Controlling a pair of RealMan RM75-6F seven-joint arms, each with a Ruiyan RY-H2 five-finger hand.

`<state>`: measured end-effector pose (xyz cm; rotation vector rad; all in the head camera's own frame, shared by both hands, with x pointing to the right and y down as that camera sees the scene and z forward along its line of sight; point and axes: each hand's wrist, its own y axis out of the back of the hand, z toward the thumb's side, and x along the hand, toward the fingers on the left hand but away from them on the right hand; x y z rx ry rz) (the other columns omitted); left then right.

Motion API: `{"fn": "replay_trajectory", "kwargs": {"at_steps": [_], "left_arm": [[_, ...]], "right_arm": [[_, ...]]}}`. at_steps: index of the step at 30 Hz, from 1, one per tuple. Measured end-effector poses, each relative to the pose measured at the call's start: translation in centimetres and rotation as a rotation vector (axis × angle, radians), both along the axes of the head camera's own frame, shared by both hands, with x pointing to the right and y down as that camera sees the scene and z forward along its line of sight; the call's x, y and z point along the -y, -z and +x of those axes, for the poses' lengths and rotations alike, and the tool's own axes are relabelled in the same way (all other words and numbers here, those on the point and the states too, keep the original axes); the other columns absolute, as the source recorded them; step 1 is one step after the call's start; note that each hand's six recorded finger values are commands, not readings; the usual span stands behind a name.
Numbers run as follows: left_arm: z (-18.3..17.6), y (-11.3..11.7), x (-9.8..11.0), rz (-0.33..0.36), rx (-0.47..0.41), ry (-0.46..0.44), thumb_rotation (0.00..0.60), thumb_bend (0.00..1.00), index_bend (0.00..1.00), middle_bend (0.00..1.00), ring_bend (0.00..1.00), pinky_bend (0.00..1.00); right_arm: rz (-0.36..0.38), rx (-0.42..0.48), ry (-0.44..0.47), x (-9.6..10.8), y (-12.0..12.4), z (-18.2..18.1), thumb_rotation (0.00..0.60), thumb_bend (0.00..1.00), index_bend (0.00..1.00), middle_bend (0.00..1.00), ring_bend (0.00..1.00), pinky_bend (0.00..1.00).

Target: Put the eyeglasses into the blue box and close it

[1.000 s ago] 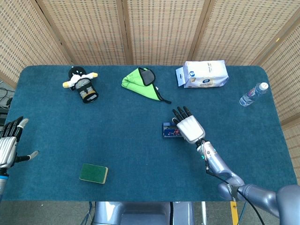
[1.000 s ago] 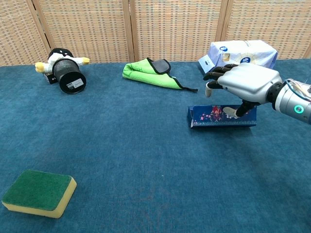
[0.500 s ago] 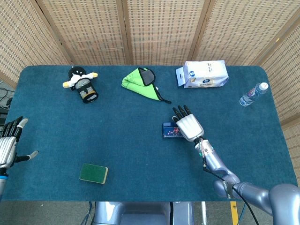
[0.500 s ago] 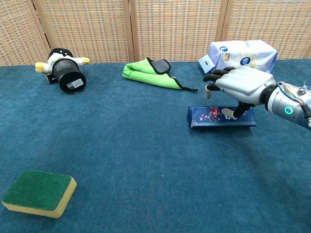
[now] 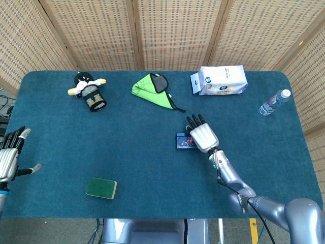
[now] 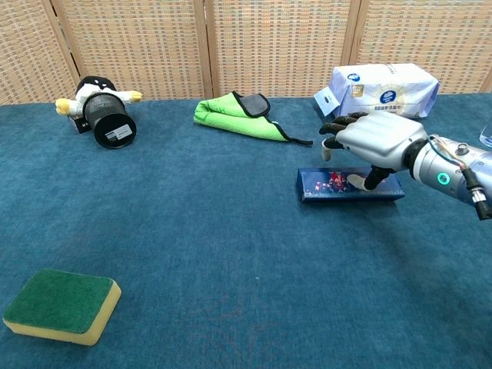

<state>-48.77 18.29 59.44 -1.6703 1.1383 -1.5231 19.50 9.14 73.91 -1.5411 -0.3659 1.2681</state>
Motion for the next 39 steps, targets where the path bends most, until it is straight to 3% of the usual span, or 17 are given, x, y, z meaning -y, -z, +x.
{"fn": "replay_trajectory", "kwargs": {"at_steps": [13, 18, 22, 26, 29, 32, 39], "left_arm": [[-0.1, 0.0, 0.0, 0.001, 0.000, 0.002, 0.600, 0.00, 0.00, 0.00, 0.00, 0.00], [-0.1, 0.0, 0.0, 0.000, 0.001, 0.003, 0.600, 0.00, 0.00, 0.00, 0.00, 0.00], [-0.1, -0.1, 0.0, -0.001, 0.003, 0.001, 0.600, 0.00, 0.00, 0.00, 0.00, 0.00], [-0.1, -0.1, 0.0, -0.002, 0.005, 0.003, 0.600, 0.00, 0.00, 0.00, 0.00, 0.00], [-0.1, -0.1, 0.0, -0.002, 0.004, 0.003, 0.600, 0.00, 0.00, 0.00, 0.00, 0.00], [0.0, -0.2, 0.0, -0.005, 0.005, 0.002, 0.600, 0.00, 0.00, 0.00, 0.00, 0.00], [0.0, -0.2, 0.0, -0.004, 0.005, 0.001, 0.600, 0.00, 0.00, 0.00, 0.00, 0.00]], "right_arm": [[0.006, -0.015, -0.015, 0.2, -0.2, 0.0, 0.600, 0.42, 0.26, 0.05, 0.00, 0.08], [0.023, 0.004, -0.034, 0.7, 0.3, 0.1, 0.600, 0.35, 0.26, 0.05, 0.00, 0.08], [0.035, 0.025, -0.051, 1.3, 1.0, 0.2, 0.600, 0.23, 0.25, 0.03, 0.00, 0.08], [0.043, 0.053, -0.067, 1.9, 1.8, 0.2, 0.600, 0.03, 0.12, 0.00, 0.00, 0.07], [0.032, 0.083, -0.079, 2.2, 2.6, 0.3, 0.600, 0.00, 0.01, 0.00, 0.00, 0.01], [-0.027, 0.096, -0.082, 2.2, 2.9, 0.5, 0.600, 0.00, 0.00, 0.00, 0.00, 0.00], [-0.275, 0.049, -0.059, 1.3, 3.3, 2.1, 0.600, 0.00, 0.00, 0.00, 0.00, 0.00]]}}
